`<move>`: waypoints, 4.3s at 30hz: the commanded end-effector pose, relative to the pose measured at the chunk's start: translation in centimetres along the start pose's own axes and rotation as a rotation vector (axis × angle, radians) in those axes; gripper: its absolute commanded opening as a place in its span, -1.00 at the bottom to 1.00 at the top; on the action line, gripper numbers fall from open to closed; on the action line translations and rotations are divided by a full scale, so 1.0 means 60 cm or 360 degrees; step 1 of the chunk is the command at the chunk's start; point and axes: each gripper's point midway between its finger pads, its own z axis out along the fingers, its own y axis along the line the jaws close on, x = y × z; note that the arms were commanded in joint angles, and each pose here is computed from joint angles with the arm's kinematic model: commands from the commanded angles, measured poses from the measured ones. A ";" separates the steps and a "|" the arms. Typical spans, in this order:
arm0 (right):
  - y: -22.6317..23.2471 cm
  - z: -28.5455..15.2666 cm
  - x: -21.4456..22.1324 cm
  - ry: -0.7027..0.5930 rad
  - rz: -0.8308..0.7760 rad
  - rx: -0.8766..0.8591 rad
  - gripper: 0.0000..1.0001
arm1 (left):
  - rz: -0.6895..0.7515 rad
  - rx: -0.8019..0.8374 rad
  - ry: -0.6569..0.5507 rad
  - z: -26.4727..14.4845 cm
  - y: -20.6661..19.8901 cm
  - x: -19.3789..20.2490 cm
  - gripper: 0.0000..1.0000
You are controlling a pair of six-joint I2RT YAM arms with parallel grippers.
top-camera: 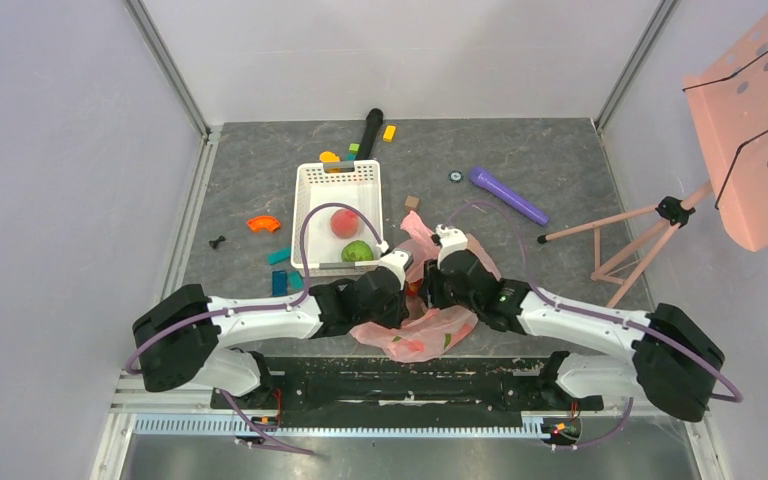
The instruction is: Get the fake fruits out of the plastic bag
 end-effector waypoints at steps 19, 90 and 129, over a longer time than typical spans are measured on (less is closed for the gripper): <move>-0.125 -0.044 -0.015 -0.0077 0.0118 0.0712 0.05 | -0.0054 0.0080 -0.0050 0.014 -0.028 -0.019 -0.96; 0.017 -0.159 -0.148 -0.0469 -0.0108 -0.0351 0.05 | -0.0003 0.0104 -0.0264 -0.066 -0.053 -0.111 -0.94; -0.043 0.003 -0.116 -0.0347 -0.0070 0.0440 -0.58 | -0.0055 -0.0021 -0.0212 -0.050 -0.008 -0.067 -0.96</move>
